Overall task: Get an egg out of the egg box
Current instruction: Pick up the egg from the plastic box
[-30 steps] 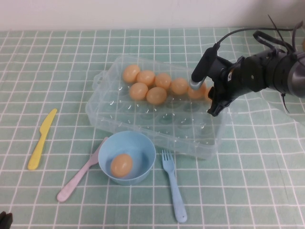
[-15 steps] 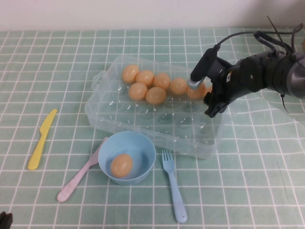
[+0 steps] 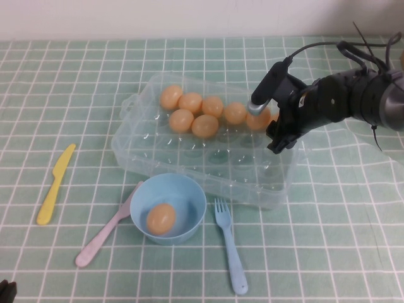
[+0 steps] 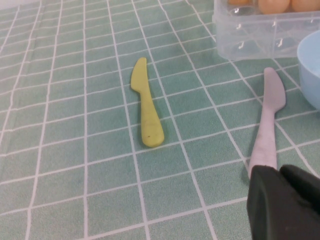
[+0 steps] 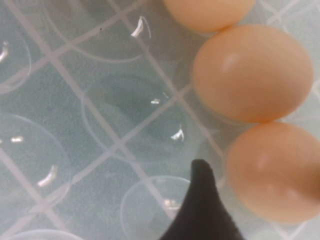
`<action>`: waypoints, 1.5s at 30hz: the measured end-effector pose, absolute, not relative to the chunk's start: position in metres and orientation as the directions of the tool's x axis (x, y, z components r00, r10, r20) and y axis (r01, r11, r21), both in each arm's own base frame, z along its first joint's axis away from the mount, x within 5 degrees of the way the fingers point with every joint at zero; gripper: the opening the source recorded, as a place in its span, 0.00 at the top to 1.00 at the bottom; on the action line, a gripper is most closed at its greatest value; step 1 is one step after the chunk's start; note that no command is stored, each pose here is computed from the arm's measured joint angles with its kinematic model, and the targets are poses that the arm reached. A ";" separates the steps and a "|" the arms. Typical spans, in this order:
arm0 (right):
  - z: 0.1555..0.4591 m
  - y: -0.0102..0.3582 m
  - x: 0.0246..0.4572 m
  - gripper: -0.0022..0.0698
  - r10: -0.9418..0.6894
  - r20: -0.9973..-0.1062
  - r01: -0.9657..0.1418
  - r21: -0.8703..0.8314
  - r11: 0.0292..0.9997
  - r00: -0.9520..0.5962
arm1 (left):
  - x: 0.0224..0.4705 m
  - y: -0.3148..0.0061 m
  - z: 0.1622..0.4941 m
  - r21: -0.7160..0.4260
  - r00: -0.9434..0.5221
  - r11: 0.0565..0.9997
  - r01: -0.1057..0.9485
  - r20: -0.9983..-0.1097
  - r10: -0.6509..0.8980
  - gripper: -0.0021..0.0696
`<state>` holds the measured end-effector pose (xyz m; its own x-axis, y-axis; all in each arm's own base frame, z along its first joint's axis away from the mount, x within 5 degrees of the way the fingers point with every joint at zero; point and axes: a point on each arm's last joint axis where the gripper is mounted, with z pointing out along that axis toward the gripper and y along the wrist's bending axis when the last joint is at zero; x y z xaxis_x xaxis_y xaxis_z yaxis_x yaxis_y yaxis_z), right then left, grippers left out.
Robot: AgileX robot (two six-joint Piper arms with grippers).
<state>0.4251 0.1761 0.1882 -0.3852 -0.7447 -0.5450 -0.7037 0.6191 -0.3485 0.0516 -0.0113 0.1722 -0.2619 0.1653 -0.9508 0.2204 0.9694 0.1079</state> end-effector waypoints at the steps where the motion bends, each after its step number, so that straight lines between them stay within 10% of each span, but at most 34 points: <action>1: 0.188 0.176 0.425 0.36 -0.743 -0.547 -0.703 -0.348 0.621 -0.385 | 0.052 -0.011 0.172 0.108 -0.262 0.969 0.220 -0.951 0.165 0.97; 22: 0.187 0.177 0.427 0.44 -0.746 -0.549 -0.701 -0.357 0.617 -0.377 | 0.052 -0.011 0.172 0.108 -0.262 0.969 0.220 -0.951 0.165 0.97; 34: 0.191 0.175 0.421 0.93 -0.752 -0.518 -0.718 -0.327 0.615 -0.408 | 0.052 -0.011 0.172 0.108 -0.262 0.969 0.220 -0.951 0.165 0.97; 45: 0.238 0.172 0.406 0.98 -0.684 -0.594 -0.673 -0.300 0.677 -0.424 | 0.052 -0.011 0.172 0.108 -0.262 0.969 0.220 -0.951 0.165 0.97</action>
<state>0.4061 0.1723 0.2383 -0.4239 -0.6841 -0.5935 -0.6726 0.6767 -0.2996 0.0516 -0.0113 0.1722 -0.2619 0.1653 -0.9508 0.2204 0.9694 0.1079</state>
